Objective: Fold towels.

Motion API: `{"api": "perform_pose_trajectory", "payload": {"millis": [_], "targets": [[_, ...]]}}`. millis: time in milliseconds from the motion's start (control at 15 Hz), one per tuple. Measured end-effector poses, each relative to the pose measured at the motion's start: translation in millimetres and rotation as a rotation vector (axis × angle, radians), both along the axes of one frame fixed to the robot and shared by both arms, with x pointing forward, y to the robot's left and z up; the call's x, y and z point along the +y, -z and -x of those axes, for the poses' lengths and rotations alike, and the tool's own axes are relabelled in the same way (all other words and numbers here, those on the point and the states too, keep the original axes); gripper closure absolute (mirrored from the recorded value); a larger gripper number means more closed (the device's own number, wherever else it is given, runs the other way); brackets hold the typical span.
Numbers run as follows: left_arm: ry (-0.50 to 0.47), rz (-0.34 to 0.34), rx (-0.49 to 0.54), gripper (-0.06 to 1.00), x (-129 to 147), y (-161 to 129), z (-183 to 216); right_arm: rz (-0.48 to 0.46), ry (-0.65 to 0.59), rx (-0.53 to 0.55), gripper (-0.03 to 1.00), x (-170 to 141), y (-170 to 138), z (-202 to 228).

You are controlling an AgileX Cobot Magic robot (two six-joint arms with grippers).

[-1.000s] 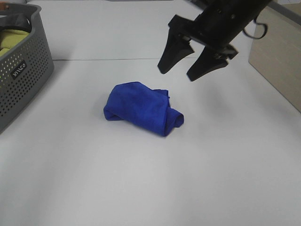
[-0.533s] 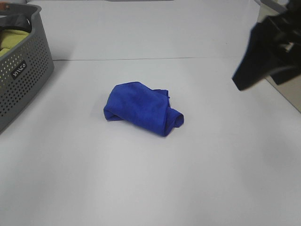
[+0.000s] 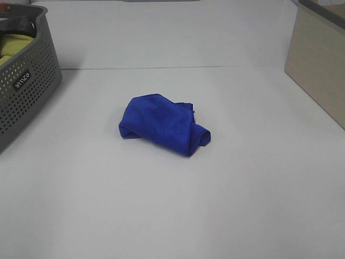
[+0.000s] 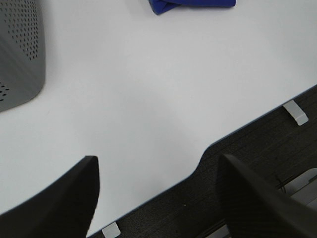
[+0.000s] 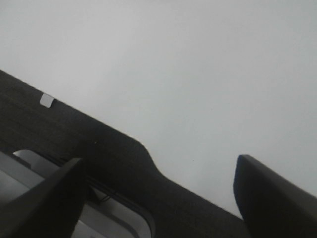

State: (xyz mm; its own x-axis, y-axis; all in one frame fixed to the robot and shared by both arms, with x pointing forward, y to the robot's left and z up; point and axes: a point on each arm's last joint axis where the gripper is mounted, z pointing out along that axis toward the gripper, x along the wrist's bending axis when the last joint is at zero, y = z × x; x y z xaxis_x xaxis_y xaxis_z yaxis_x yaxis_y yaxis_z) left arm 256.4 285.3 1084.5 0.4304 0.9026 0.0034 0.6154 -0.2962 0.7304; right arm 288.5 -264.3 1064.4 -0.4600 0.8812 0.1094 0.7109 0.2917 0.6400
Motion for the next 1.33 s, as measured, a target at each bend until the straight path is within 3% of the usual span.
{"api": "perform_pose_trajectory", "payload": {"millis": [267,400,867,933,1067,1333], "targets": [[0.052,-0.019,-0.088,0.30,-1,30,0,0.010,0.064,-0.191,0.20,-18,12,29],[0.074,-0.010,-0.103,0.30,-4,32,-2,0.010,0.082,-0.232,0.20,-21,12,32],[0.091,-0.015,-0.118,0.30,-4,32,-2,0.003,0.094,-0.236,0.20,-21,12,32],[0.074,-0.015,-0.118,0.30,-4,32,-3,0.003,0.101,-0.236,0.20,-21,12,32],[-0.051,-0.019,-0.134,0.30,-1,31,-2,0.007,0.195,-0.237,0.20,-22,12,31],[-0.181,-0.015,-0.263,0.30,2,29,16,0.011,0.347,-0.299,0.20,-26,11,38]]}}
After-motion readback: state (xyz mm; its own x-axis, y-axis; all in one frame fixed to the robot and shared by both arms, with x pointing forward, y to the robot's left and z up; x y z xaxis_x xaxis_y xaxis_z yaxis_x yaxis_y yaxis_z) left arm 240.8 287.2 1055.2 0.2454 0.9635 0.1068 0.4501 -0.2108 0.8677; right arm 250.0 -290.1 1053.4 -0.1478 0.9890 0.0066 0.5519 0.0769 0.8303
